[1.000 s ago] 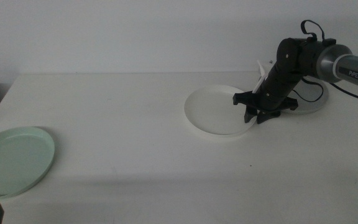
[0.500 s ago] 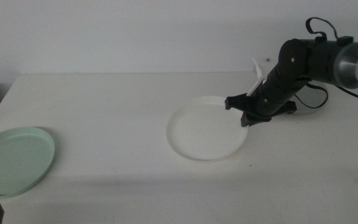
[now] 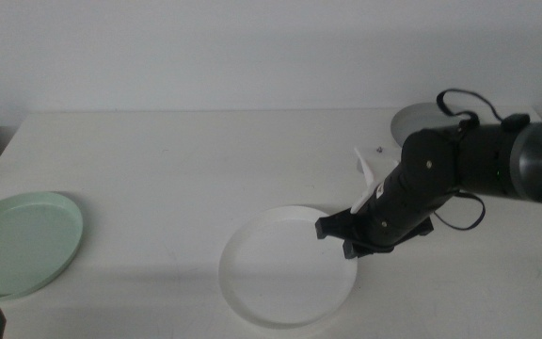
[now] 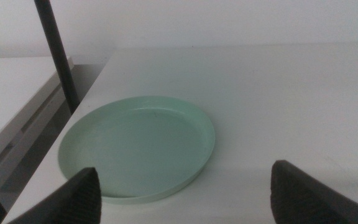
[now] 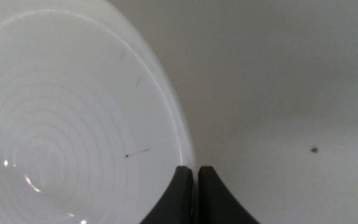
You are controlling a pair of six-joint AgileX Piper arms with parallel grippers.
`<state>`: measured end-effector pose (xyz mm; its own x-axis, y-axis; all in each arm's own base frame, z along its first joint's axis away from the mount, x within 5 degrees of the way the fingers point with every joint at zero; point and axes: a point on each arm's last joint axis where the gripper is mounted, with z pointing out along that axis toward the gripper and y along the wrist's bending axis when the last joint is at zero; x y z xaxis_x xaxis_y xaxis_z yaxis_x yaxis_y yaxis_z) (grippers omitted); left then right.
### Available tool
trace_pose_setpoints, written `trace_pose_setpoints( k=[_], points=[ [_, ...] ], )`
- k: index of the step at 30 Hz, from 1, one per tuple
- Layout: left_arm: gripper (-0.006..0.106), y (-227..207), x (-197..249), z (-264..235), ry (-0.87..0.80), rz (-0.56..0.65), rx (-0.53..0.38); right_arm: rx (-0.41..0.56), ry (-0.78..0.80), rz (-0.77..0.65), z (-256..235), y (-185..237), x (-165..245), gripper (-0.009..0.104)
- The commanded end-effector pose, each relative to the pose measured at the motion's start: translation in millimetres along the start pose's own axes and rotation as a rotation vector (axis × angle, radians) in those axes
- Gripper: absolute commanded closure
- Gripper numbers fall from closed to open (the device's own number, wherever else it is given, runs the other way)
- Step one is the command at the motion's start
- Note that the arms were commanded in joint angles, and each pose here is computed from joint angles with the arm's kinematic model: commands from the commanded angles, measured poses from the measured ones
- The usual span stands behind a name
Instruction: Stack the three bowls on top of each other.
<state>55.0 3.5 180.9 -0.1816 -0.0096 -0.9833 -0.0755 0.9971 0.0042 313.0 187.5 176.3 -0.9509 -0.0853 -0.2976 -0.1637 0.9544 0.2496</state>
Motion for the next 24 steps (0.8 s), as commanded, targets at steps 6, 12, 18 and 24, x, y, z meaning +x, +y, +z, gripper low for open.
trace_pose_setpoints(
  k=[6, 12, 18, 24],
  points=[
    [-0.004, 1, -9, -2, -0.099, -0.015, -0.006, -0.03, -0.079, -0.009, -8, 8, -5, 0.096],
    [-0.004, 1, -9, -2, -0.099, -0.015, -0.006, -0.023, -0.06, -0.004, -2, 6, -3, 0.086],
    [-0.004, 1, -9, -2, -0.099, -0.015, -0.006, -0.033, -0.101, 0.0, -33, 4, -17, 0.053],
    [-0.004, 1, -9, -2, -0.099, -0.015, -0.006, 0.039, -0.197, 0.009, -90, -31, -59, 0.033]
  ],
)
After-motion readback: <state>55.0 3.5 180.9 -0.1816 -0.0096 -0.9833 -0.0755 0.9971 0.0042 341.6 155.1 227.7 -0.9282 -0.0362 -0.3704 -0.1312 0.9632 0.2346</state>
